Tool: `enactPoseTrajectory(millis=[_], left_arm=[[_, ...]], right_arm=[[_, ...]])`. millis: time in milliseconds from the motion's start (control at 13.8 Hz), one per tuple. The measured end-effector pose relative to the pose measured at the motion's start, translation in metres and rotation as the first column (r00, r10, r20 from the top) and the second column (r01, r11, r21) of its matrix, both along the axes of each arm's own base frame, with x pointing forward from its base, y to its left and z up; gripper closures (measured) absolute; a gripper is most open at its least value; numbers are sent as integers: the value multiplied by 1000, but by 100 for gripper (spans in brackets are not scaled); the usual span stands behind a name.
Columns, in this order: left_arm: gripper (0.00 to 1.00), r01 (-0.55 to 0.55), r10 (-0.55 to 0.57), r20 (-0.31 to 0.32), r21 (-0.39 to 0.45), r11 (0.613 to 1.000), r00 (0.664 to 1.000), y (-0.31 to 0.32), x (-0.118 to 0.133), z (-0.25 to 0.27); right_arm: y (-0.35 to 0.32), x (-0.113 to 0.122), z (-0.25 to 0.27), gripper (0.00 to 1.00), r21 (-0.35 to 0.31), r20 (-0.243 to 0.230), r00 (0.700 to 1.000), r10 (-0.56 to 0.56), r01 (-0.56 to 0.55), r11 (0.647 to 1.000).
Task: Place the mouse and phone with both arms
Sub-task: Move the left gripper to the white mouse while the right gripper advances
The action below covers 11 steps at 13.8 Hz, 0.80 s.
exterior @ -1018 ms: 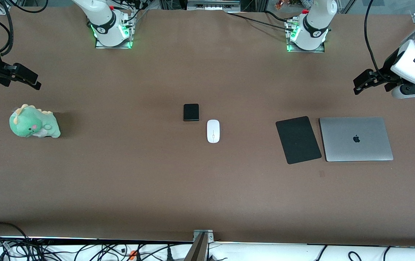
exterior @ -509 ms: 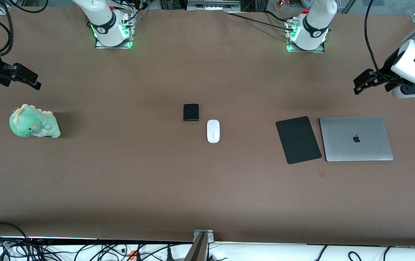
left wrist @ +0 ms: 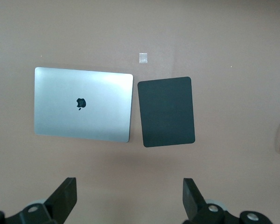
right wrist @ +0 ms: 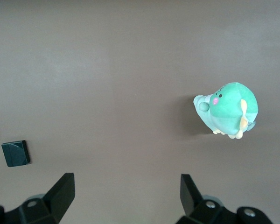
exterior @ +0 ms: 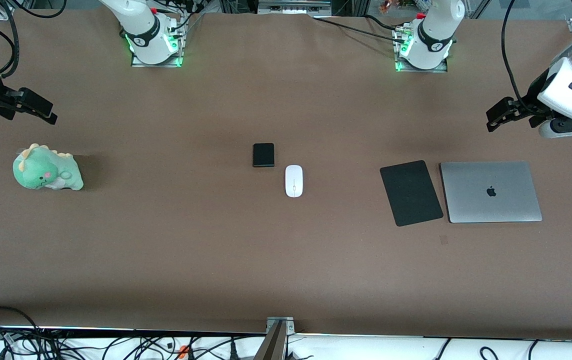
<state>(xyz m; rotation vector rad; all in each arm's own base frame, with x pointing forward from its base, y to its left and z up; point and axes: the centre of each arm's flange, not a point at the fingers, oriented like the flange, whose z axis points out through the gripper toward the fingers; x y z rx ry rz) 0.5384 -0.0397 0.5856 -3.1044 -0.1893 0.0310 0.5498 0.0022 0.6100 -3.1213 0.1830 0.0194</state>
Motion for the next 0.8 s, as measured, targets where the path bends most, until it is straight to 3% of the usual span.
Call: enactPoseTrajectory(millis=[364, 800], left_arm=[[0, 40, -41, -38, -25, 999, 998, -29, 2, -14], [0, -31, 25, -79, -88, 996, 997, -105, 20, -66]], right_arm=[[3, 7, -17, 0, 2, -30, 1000, 4, -4, 1000], [33, 27, -73, 0, 3, -130, 990, 54, -54, 999]])
